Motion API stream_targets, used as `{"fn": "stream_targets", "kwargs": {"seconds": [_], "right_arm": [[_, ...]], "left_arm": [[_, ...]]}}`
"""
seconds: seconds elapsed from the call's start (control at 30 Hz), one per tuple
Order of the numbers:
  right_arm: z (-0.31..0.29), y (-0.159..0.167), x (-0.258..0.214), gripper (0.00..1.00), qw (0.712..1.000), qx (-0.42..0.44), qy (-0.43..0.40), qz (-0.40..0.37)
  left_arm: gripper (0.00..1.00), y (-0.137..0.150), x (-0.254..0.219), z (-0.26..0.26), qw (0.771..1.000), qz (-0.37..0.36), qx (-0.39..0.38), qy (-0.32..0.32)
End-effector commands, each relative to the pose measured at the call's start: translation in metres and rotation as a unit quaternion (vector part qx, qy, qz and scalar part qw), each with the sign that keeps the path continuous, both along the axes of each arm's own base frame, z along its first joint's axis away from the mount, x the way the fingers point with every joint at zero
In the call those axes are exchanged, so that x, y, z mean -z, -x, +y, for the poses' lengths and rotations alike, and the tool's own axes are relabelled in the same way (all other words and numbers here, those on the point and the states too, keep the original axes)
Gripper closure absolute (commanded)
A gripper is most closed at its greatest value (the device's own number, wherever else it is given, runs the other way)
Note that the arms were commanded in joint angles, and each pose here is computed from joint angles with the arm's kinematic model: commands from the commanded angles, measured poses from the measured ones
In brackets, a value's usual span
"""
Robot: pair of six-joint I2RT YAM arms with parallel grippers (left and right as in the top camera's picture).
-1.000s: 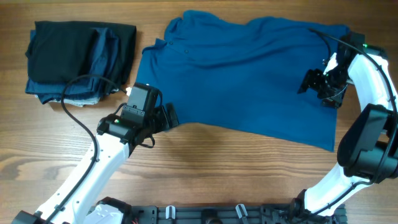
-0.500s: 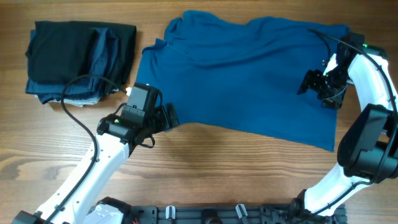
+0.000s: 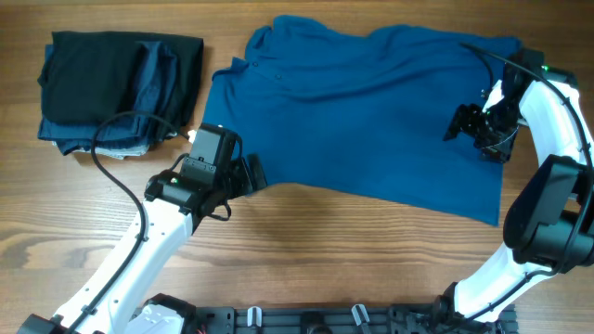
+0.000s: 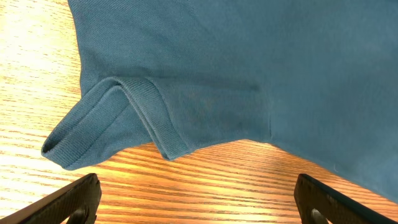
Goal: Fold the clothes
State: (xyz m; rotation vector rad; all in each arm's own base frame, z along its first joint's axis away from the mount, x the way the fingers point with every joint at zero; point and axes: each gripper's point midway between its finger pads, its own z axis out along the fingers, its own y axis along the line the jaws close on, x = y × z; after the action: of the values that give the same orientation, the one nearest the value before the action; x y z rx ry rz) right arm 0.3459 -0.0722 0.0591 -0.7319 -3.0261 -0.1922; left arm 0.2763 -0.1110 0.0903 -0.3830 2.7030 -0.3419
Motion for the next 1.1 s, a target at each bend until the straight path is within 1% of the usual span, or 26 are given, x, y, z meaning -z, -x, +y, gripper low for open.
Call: {"fn": "stream_targets", "kwargs": {"seconds": [0.0, 1.07], "right_arm": [[-0.001, 0.0045, 0.0076, 0.17, 1.0, 0.001, 0.001, 0.016], [-0.0004, 0.0062, 0.0075, 0.15, 1.0, 0.001, 0.0, 0.019]], "left_arm": [[0.0, -0.0046, -0.0082, 0.0009, 1.0, -0.015, 0.0, -0.003], [0.0, -0.0046, -0.0082, 0.0009, 1.0, -0.015, 0.0, -0.003]]}}
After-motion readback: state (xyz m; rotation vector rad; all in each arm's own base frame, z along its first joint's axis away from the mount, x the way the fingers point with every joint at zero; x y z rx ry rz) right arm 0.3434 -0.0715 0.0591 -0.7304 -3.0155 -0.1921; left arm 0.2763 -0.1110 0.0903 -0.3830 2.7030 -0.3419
